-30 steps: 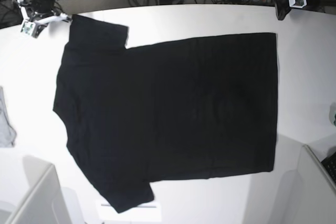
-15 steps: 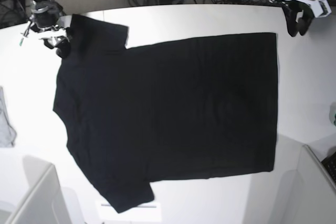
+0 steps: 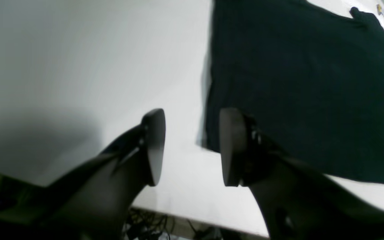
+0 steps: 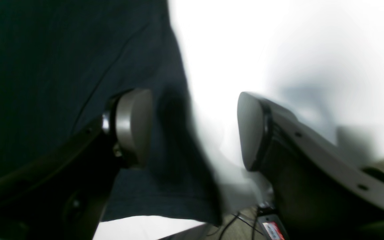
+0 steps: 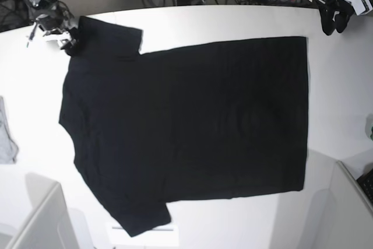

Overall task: Fold the T-shirt properly
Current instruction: 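Lower both grippers to the shoulder corners of the shirt and grasp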

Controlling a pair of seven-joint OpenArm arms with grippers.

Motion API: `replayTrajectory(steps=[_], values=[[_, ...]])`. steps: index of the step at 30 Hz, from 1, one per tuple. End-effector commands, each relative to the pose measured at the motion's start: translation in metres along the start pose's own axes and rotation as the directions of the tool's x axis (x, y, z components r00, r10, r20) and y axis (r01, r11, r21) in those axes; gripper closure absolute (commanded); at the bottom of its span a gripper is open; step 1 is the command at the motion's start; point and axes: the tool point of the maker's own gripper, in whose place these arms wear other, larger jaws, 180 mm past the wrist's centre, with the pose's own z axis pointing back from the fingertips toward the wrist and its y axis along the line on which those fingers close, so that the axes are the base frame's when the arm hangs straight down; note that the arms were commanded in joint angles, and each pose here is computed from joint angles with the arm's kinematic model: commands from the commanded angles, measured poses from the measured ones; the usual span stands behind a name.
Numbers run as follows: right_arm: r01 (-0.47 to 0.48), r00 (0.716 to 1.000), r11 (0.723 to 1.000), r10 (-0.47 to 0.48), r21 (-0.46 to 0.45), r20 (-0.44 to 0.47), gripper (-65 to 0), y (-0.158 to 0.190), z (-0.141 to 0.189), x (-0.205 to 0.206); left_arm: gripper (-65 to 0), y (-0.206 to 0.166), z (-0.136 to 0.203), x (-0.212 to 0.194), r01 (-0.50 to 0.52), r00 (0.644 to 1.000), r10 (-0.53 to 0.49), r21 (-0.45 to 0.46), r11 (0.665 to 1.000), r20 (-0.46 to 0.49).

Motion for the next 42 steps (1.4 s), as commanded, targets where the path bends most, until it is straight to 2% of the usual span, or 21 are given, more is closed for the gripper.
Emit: replayTrajectory(steps=[1, 4, 7, 12, 14, 16, 20, 21, 24, 26, 28, 34, 42], values=[[-0.026, 0.999, 0.999, 0.026, 0.024, 0.025, -37.7, 0.004, 0.001, 0.009, -26.7, -0.001, 0.002, 0.005, 0.004, 1.000, -0.004, -0.011, 1.000, 0.007], [-0.040, 0.998, 0.997, 0.042, 0.059, -0.038, -37.7, 0.013, -0.006, -0.012, -26.7, -0.007, -0.007, -0.007, -0.002, 0.997, 0.000, -0.026, 1.000, -0.072], [-0.029, 0.997, 0.998, 0.033, 0.057, -0.063, -37.7, 0.011, -0.010, -0.021, -26.7, -0.010, -0.016, -0.015, -0.011, 0.993, 0.007, -0.034, 0.999, -0.119], [-0.023, 0.996, 0.999, 0.026, 0.043, -0.082, -37.5, 0.004, -0.011, -0.027, -26.8, -0.014, -0.018, -0.017, -0.027, 0.993, 0.023, -0.034, 0.999, -0.119], [-0.025, 0.996, 0.999, 0.029, 0.044, -0.086, -35.3, 0.004, -0.011, -0.028, -26.8, -0.015, -0.018, -0.017, -0.030, 0.993, 0.025, -0.035, 0.999, -0.118], [-0.028, 0.996, 0.999, 0.032, 0.046, -0.089, -27.2, 0.005, -0.011, -0.028, -26.8, -0.016, -0.021, -0.016, -0.033, 0.993, 0.028, -0.039, 0.999, -0.114], [-0.004, 0.994, 1.000, 0.007, 0.030, -0.108, -1.5, -0.004, -0.015, -0.035, -27.3, -0.017, -0.023, -0.016, -0.051, 0.993, 0.047, -0.040, 0.998, -0.106], [0.003, 0.994, 1.000, 0.000, 0.027, -0.108, 0.0, -0.005, -0.017, -0.035, -29.6, -0.017, -0.023, -0.015, -0.074, 0.993, 0.070, -0.040, 0.996, -0.100], [0.021, 0.992, 1.000, -0.019, 0.014, -0.127, 0.0, -0.011, -0.020, -0.042, -39.8, -0.019, -0.023, -0.010, -0.140, 0.987, 0.137, -0.044, 0.989, -0.079], [0.023, 0.990, 1.000, -0.021, 0.014, -0.136, 0.0, -0.011, -0.020, -0.045, -42.6, -0.019, -0.024, -0.009, -0.147, 0.987, 0.143, -0.045, 0.988, -0.075], [0.023, 0.990, 1.000, -0.020, 0.015, -0.137, 0.0, -0.011, -0.021, -0.045, -42.6, -0.025, -0.033, -0.009, -0.156, 0.986, 0.151, -0.063, 0.986, -0.076], [0.021, 0.992, 1.000, -0.019, 0.016, -0.125, 0.0, -0.010, -0.021, -0.040, -42.6, -0.016, -0.061, -0.058, -0.228, 0.938, 0.216, -0.016, 0.973, -0.270], [0.022, 0.992, 1.000, -0.020, 0.015, -0.123, 0.0, -0.010, -0.020, -0.040, -42.6, -0.018, -0.068, -0.071, -0.262, 0.924, 0.250, -0.004, 0.965, -0.289]])
